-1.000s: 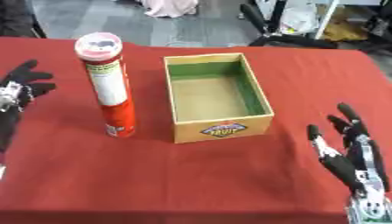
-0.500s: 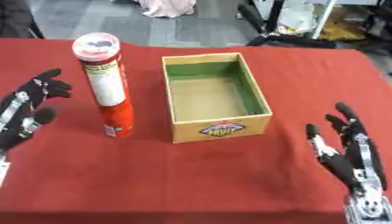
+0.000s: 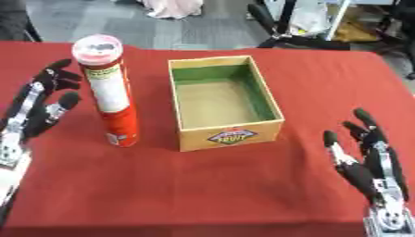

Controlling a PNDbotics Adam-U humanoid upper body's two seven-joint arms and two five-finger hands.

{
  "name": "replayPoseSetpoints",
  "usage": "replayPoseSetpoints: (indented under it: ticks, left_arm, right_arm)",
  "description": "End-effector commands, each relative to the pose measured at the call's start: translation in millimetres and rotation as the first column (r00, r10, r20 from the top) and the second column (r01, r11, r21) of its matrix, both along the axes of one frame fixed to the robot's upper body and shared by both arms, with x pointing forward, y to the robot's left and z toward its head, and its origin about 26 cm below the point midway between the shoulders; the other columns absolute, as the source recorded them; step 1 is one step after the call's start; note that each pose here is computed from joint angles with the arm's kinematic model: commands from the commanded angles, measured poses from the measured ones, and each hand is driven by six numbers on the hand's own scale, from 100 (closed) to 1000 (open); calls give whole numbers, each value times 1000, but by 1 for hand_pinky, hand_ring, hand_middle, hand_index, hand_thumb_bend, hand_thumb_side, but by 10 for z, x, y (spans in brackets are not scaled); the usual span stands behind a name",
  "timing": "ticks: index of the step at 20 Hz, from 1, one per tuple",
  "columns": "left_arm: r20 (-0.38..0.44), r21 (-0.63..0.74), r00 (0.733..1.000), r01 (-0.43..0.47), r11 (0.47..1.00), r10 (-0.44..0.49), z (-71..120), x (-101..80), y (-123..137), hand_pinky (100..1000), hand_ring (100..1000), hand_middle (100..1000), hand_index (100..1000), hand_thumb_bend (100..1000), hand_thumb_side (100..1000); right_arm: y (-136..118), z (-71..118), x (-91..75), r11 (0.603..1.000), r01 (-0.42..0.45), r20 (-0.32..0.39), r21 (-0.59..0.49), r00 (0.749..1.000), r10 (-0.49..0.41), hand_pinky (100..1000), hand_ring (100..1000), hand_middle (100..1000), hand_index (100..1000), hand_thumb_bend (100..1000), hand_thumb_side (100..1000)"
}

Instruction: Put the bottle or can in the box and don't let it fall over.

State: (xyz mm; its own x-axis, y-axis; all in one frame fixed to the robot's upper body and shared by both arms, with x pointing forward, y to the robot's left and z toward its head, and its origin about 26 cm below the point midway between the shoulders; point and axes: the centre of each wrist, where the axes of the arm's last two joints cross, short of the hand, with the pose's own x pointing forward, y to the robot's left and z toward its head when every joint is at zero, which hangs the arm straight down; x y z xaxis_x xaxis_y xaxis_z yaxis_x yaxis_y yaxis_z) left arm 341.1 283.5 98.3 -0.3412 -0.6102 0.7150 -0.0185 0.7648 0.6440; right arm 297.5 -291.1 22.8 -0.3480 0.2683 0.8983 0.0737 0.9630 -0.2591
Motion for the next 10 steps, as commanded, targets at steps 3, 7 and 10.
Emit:
replayPoseSetpoints:
  ticks: [3, 7, 10]
  left_arm:
    - [5, 81, 998, 54, 995, -55, 39, 167, -68, 861, 703, 692, 954, 817, 884]
    - [0, 92, 998, 67, 993, -67, -1, 238, -100, 861, 703, 692, 954, 817, 884]
    - [-13, 107, 997, 73, 992, -72, -11, 290, -148, 855, 696, 687, 951, 722, 853]
  right_arm:
    - [-41, 77, 29, 1000, -8, 20, -17, 1000, 9, 967, 885, 1000, 934, 368, 405]
    - [-38, 76, 30, 1000, -9, 19, -16, 1000, 10, 967, 885, 1000, 934, 368, 405]
    - [-31, 75, 32, 1000, -12, 19, -15, 1000, 12, 967, 883, 1000, 934, 368, 407]
